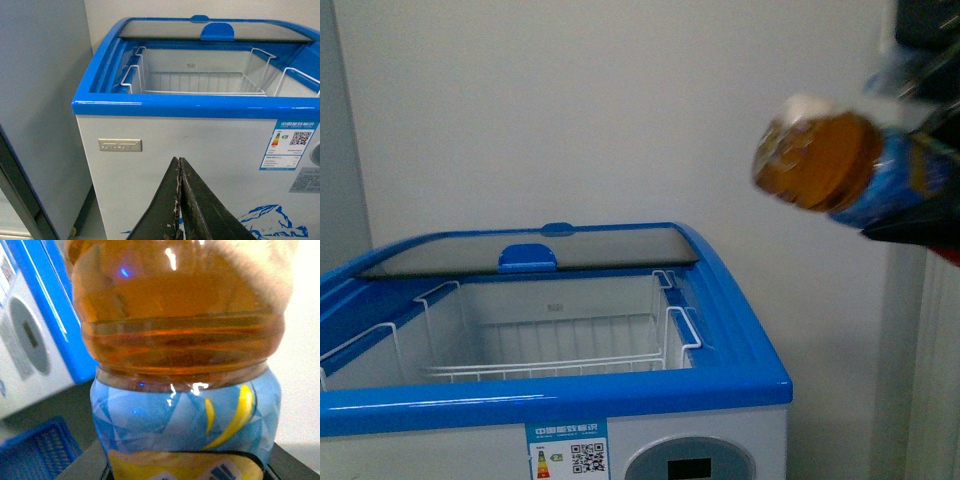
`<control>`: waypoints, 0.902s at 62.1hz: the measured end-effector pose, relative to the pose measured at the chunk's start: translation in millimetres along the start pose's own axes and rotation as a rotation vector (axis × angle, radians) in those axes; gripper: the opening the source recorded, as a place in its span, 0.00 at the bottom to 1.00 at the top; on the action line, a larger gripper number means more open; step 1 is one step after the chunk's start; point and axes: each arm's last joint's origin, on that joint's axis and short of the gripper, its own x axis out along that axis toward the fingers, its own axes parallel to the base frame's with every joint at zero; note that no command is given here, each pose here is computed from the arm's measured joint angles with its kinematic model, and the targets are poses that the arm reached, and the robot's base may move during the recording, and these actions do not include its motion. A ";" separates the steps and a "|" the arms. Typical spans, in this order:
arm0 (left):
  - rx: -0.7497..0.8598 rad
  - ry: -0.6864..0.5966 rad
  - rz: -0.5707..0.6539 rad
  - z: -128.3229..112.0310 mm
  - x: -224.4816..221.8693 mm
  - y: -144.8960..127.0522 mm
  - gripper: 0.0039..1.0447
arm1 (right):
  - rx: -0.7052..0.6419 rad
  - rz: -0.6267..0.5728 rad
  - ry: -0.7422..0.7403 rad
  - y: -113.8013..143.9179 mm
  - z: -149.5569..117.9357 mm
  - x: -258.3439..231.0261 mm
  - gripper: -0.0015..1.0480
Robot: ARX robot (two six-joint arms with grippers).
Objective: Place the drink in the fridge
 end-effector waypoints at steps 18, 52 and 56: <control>0.000 -0.003 -0.001 -8.4 -11.5 0.0 0.02 | -0.270 0.083 -0.028 -17.0 82.1 136.0 0.49; 0.000 -0.005 -0.001 -15.3 -11.9 0.0 0.02 | -0.322 0.068 -0.057 45.2 129.2 259.9 0.47; 0.000 -0.005 -0.001 -15.3 -11.9 0.0 0.02 | -0.301 0.072 -0.038 51.3 126.0 270.2 0.47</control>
